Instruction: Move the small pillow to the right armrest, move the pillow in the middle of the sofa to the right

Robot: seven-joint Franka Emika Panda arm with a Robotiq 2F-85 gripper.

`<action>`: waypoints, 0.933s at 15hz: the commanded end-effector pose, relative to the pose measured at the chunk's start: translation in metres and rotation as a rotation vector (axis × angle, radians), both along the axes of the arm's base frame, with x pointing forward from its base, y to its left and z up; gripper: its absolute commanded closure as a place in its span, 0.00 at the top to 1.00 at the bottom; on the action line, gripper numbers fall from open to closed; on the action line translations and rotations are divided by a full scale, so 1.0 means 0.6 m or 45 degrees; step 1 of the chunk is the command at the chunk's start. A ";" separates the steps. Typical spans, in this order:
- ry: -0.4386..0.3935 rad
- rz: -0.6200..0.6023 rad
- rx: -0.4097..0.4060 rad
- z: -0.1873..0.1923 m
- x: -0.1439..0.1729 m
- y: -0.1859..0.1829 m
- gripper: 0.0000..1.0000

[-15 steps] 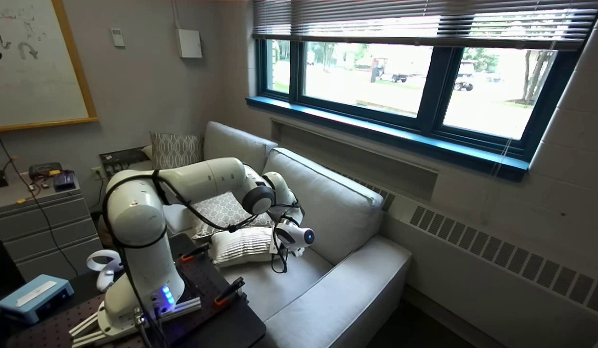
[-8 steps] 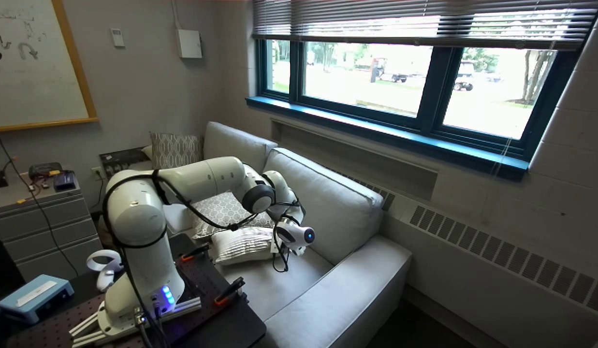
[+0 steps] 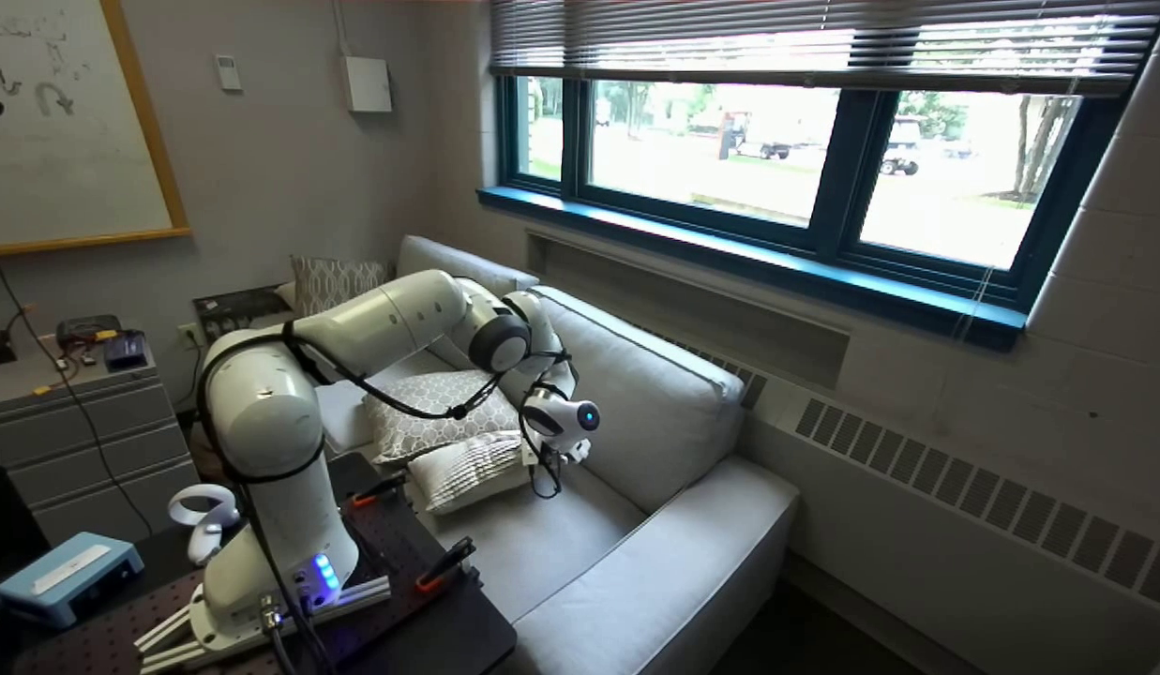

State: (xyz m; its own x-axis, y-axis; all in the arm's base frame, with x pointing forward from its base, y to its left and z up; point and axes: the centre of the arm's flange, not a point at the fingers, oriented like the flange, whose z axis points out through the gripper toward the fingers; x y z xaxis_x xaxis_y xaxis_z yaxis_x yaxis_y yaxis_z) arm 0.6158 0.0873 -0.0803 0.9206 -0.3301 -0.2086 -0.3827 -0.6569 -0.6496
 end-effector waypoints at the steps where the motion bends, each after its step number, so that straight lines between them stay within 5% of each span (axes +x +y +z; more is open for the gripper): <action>1: -0.069 0.077 -0.096 0.137 -0.050 0.032 0.09; 8: 0.025 0.082 -0.280 0.313 -0.106 0.053 0.08; 14: 0.173 -0.026 -0.487 0.448 -0.173 -0.026 0.08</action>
State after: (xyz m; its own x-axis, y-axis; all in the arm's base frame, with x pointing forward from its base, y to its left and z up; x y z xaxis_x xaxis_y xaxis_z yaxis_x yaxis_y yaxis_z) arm 0.5414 0.0956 0.1248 0.9077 -0.3880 -0.1599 -0.4188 -0.8145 -0.4014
